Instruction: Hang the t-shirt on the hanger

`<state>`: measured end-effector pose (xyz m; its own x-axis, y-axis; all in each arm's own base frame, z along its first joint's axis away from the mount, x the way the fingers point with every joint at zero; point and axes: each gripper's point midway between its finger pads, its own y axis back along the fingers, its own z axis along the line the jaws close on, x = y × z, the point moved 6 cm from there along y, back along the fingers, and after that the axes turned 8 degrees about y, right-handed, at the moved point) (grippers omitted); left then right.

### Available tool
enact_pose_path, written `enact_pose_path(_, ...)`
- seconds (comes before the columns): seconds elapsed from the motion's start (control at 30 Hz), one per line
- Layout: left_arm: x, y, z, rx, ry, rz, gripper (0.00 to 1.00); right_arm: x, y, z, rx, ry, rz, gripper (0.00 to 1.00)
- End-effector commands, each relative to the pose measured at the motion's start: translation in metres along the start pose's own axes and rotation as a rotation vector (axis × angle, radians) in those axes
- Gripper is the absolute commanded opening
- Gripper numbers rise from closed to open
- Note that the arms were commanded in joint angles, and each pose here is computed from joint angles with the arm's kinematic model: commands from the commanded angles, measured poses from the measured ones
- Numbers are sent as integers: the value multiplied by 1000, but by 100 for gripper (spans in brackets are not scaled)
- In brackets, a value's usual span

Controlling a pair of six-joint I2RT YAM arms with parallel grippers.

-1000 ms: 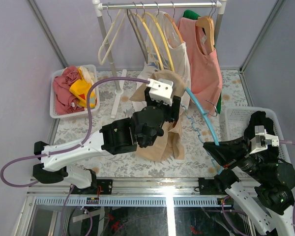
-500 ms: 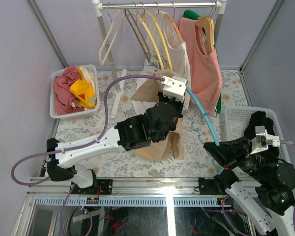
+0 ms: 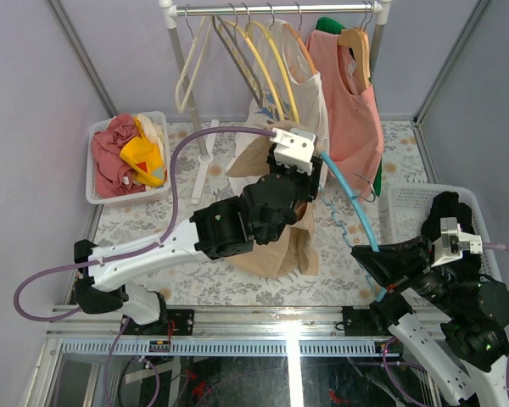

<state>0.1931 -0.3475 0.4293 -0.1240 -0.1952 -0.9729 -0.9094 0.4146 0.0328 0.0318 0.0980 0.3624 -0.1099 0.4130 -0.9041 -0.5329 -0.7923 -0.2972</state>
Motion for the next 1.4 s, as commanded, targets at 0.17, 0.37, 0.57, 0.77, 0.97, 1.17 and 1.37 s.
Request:
enact_pose_path(0.17,-37,13,7,-1,81,-76,34,-32,5,17,-70,91,-149,0)
enact_pose_path(0.37,-38,13,6,-1,67,-78,14,-32,6,17,-71,90,-151,0)
enact_pose_path(0.57,-41,18,5,22,75,-74,18,-32,5,17,-70,91,-152,0)
enact_pose_path(0.77,-40,25,6,28,73,-65,41,-32,4,17,-73,90,-153,0)
enact_pose_path(0.97,-37,27,12,12,70,-66,41,-32,3,16,-76,86,-154,0)
enact_pose_path(1.17,-33,21,5,23,47,-62,43,-32,2,17,-83,84,-155,0)
enact_pose_path(1.37,-23,14,-4,33,27,-36,46,-32,3,17,-81,84,-156,0)
